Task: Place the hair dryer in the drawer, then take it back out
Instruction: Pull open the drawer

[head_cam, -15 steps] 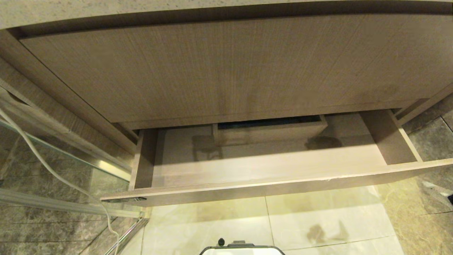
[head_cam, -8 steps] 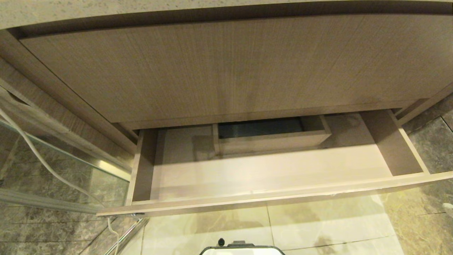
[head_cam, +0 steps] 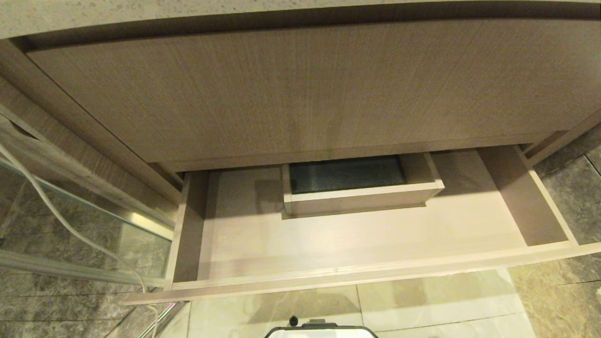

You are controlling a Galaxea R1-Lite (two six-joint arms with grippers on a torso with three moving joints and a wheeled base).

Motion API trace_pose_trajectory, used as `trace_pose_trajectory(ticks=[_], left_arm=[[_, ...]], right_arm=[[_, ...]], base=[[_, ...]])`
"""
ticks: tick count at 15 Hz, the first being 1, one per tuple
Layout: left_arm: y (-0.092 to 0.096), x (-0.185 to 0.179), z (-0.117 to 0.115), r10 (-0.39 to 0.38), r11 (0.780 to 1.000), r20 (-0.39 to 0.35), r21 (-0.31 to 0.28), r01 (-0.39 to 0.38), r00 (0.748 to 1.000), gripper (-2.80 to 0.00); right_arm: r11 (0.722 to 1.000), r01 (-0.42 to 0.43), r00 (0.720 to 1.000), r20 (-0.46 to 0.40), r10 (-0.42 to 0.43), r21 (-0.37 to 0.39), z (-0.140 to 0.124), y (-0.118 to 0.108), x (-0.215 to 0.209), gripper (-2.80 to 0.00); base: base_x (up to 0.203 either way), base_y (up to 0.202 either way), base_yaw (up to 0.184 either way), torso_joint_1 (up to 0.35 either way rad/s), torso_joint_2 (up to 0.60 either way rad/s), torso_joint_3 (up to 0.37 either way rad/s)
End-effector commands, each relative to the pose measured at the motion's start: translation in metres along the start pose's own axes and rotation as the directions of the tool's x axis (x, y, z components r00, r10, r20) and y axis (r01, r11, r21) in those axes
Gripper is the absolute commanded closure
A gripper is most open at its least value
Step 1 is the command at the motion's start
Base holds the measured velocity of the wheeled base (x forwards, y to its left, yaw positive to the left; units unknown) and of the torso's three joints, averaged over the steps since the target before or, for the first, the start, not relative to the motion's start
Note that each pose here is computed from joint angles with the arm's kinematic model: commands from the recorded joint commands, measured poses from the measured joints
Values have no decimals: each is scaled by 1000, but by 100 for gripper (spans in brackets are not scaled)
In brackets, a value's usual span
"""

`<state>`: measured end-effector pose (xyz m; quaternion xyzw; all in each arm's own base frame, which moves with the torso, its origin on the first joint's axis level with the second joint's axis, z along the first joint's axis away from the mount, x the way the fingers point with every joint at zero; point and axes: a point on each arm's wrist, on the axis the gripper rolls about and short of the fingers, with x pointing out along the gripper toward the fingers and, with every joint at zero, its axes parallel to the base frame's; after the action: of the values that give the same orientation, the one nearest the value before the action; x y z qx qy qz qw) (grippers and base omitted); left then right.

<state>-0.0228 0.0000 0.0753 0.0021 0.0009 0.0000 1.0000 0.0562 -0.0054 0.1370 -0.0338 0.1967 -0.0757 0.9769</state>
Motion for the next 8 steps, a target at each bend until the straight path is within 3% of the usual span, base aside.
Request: trace_pose_trajectory(ticks=[1, 2, 6, 8], left_arm=[[0, 0, 0, 0, 1000, -1, 0, 0, 1000, 0], [0, 0, 0, 0, 1000, 0, 0, 0, 1000, 0], [0, 0, 0, 0, 1000, 0, 0, 0, 1000, 0], [0, 0, 0, 0, 1000, 0, 0, 0, 1000, 0]], right_arm=[[999, -38, 996, 81, 35, 35, -38, 1, -18, 0], [998, -46, 995, 89, 42, 44, -52, 2, -20, 0], [990, -135, 959, 256, 118, 48, -70, 1, -37, 0], [987, -154, 951, 278, 136, 45, -80, 2, -41, 0]], base=[[0, 0, 0, 0, 0, 0], [0, 0, 0, 0, 0, 0], [0, 0, 0, 0, 0, 0], [0, 0, 0, 0, 0, 0]])
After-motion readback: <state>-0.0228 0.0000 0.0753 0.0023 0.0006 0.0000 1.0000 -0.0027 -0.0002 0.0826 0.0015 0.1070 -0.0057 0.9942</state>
